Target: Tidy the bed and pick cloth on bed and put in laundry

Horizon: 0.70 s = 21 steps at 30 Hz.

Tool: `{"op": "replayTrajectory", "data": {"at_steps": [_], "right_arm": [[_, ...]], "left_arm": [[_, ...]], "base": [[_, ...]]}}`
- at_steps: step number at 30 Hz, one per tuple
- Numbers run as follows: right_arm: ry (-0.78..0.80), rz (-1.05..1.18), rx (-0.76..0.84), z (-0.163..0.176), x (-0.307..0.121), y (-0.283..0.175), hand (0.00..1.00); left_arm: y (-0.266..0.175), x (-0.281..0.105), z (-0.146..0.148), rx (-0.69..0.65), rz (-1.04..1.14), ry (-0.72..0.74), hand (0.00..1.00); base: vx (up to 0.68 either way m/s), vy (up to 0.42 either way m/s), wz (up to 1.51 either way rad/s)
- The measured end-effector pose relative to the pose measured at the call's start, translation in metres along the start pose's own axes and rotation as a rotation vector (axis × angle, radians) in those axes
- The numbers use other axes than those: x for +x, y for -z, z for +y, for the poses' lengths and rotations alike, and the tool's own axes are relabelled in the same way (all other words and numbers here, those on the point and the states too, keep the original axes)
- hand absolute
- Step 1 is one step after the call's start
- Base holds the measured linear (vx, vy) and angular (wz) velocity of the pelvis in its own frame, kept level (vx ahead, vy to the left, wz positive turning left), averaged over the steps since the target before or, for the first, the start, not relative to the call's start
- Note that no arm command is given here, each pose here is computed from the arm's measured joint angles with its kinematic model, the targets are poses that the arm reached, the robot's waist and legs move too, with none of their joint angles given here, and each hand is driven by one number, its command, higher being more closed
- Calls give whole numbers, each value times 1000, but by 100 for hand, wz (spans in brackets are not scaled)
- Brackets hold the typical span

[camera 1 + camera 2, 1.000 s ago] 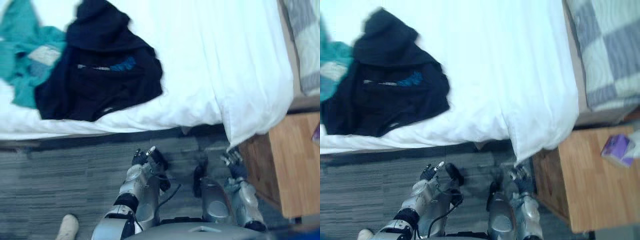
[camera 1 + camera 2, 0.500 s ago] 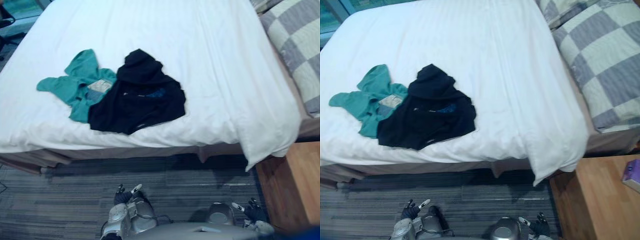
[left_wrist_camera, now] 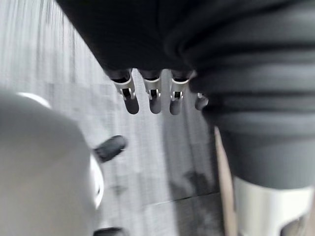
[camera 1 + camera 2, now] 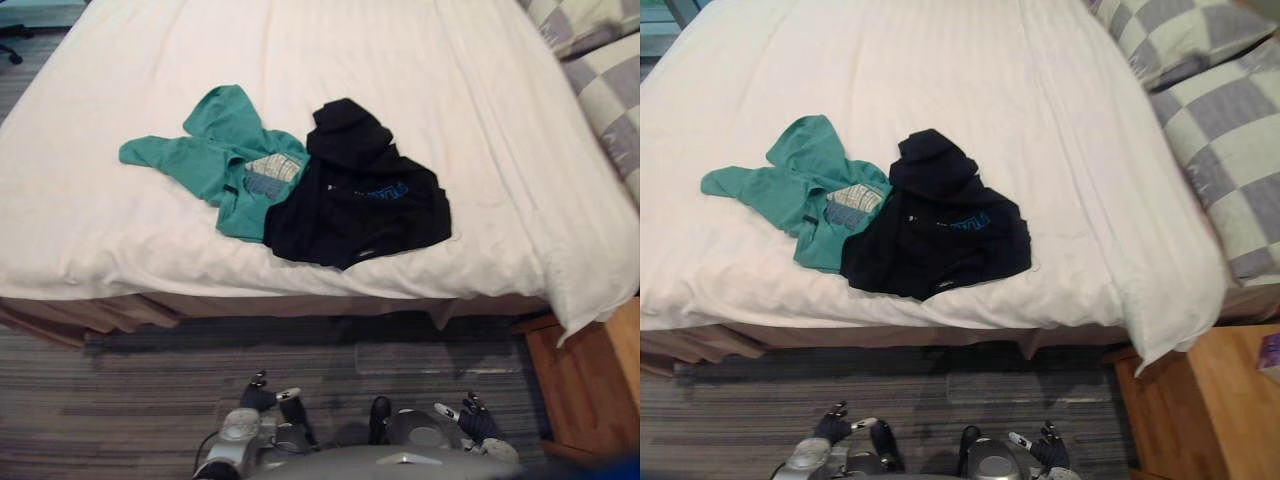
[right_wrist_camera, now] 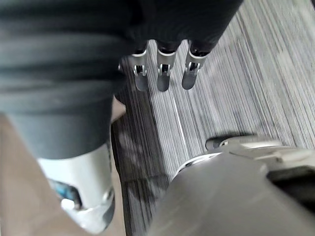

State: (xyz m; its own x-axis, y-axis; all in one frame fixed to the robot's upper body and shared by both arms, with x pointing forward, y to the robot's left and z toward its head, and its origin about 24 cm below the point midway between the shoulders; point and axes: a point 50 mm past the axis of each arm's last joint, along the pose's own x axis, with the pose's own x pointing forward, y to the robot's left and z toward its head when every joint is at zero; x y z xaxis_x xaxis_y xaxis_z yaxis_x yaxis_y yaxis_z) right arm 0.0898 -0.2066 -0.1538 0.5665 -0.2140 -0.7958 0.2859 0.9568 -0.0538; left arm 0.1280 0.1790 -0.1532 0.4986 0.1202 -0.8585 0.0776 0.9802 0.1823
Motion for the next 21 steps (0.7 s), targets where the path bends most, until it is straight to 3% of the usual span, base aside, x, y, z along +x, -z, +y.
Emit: {"op": "replayTrajectory", "data": {"at_steps": [9,17,21], "right_arm": [[-25,-32,65,10,-1,-4,0],[-89,-95,-96,18,5,-22,0],[-62,-76,-149,0,4,-18,0]], "left_arm": [[0,-4,0,-29,-86,-30,0],[-2,-5,-3,-84,-125,10,0],[2,-6,-17,-70,-118,71,0]], "base": [[13,3,-2],[-92,48,-31],[-64,241,-20]]}}
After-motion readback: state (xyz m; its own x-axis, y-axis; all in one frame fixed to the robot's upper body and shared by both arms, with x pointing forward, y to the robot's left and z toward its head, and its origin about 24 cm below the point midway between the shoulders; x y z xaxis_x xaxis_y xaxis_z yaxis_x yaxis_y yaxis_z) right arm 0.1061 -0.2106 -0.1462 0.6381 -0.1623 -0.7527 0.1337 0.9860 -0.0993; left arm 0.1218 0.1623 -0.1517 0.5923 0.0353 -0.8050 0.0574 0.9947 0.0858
